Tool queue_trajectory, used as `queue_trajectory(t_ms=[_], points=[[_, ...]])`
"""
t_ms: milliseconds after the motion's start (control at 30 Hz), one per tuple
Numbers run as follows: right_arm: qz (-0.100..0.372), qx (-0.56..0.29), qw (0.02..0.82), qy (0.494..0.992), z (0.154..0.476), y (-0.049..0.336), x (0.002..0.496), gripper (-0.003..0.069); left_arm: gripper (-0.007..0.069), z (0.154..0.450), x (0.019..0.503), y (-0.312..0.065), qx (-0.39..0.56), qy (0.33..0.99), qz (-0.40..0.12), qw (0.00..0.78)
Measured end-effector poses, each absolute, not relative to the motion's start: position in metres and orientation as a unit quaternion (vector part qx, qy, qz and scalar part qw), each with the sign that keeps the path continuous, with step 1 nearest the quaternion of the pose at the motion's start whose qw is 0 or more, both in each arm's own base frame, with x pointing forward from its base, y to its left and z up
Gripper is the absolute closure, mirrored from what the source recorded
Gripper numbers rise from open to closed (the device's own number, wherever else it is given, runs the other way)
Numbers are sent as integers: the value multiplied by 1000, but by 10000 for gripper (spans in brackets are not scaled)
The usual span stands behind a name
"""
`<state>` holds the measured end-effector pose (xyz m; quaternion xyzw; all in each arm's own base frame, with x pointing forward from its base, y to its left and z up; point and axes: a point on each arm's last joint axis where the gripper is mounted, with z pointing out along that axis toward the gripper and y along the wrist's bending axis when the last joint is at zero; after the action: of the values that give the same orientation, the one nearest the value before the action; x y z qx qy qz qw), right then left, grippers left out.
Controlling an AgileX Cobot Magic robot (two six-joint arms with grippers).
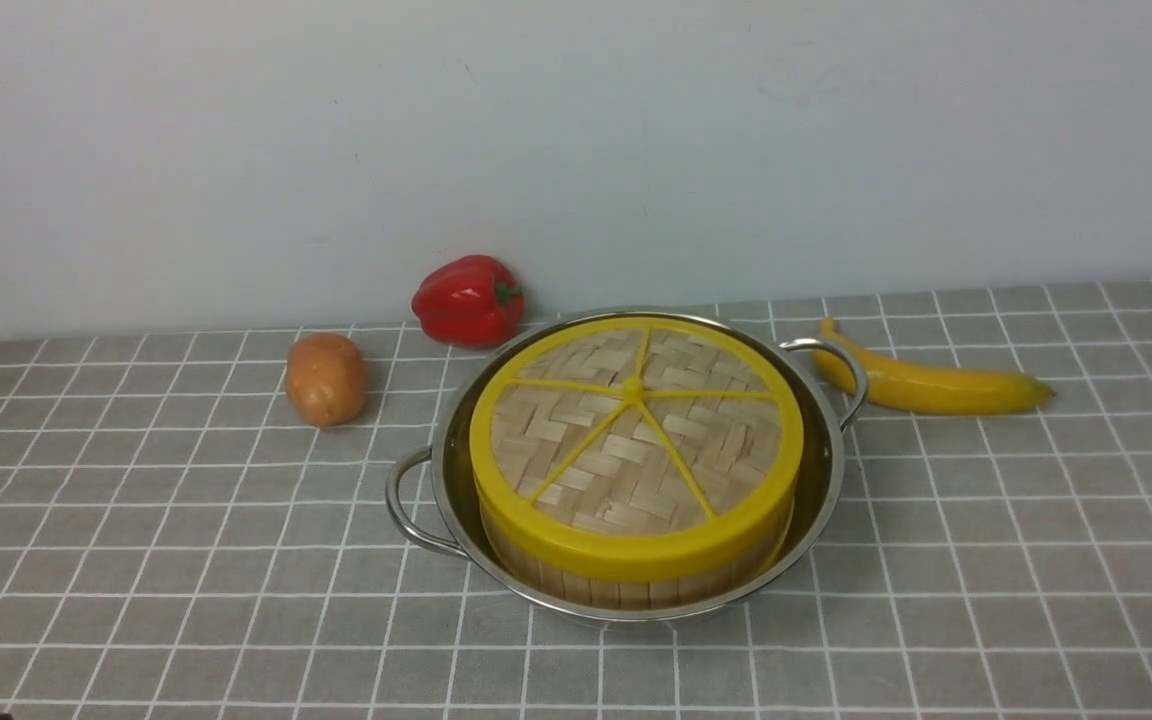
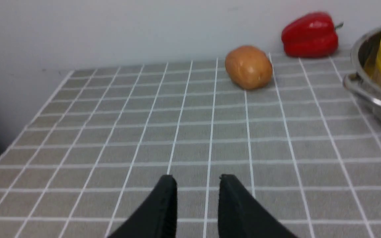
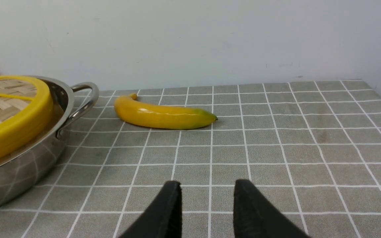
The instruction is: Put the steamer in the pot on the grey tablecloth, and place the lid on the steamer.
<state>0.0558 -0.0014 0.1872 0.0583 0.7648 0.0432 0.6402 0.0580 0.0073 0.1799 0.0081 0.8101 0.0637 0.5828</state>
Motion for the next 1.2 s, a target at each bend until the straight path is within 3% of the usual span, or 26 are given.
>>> queue_trajectory(t_ms=[1200], points=[[43,58,640,765,187,-1,56,416,383,179,53,7,3,794,64,604]])
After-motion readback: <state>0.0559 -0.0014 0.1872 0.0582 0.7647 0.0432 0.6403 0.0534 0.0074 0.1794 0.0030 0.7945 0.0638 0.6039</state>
